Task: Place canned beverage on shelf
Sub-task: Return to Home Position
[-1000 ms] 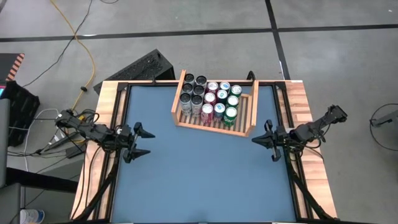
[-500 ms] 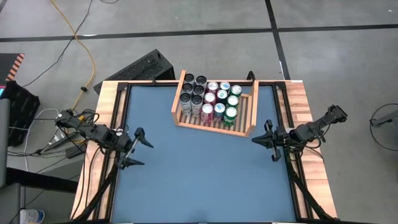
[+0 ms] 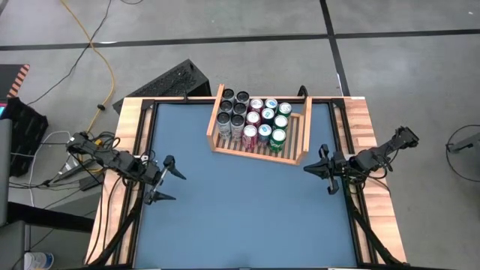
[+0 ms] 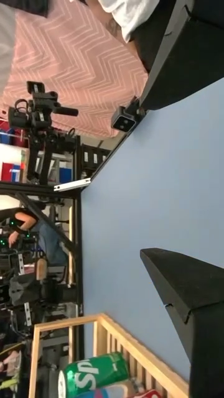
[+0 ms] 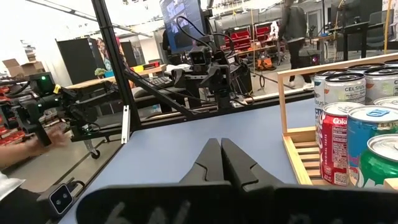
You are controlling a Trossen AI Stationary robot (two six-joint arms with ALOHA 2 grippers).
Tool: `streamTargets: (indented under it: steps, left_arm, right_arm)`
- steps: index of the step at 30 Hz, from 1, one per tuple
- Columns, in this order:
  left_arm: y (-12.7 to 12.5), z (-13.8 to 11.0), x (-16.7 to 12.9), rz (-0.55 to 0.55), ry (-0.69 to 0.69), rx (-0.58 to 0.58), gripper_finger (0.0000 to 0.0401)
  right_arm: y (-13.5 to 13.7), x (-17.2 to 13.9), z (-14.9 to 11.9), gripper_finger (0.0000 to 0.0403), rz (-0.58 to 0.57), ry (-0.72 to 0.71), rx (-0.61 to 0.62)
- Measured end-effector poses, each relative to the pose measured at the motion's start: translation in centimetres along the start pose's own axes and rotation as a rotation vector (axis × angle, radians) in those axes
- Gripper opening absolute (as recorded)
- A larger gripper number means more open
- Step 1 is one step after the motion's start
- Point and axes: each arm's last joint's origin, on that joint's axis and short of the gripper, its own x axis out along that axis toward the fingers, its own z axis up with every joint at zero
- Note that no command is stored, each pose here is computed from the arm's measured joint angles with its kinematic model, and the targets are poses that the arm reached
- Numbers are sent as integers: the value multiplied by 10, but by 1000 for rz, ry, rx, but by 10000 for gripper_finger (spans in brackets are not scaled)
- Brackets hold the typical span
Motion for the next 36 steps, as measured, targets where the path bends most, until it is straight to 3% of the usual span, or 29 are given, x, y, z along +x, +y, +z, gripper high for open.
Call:
streamTargets:
  steps: [36]
  left_arm:
    - [0,0,0,0,0,-4,371]
  right_arm:
    - [0,0,0,0,0,0,-1]
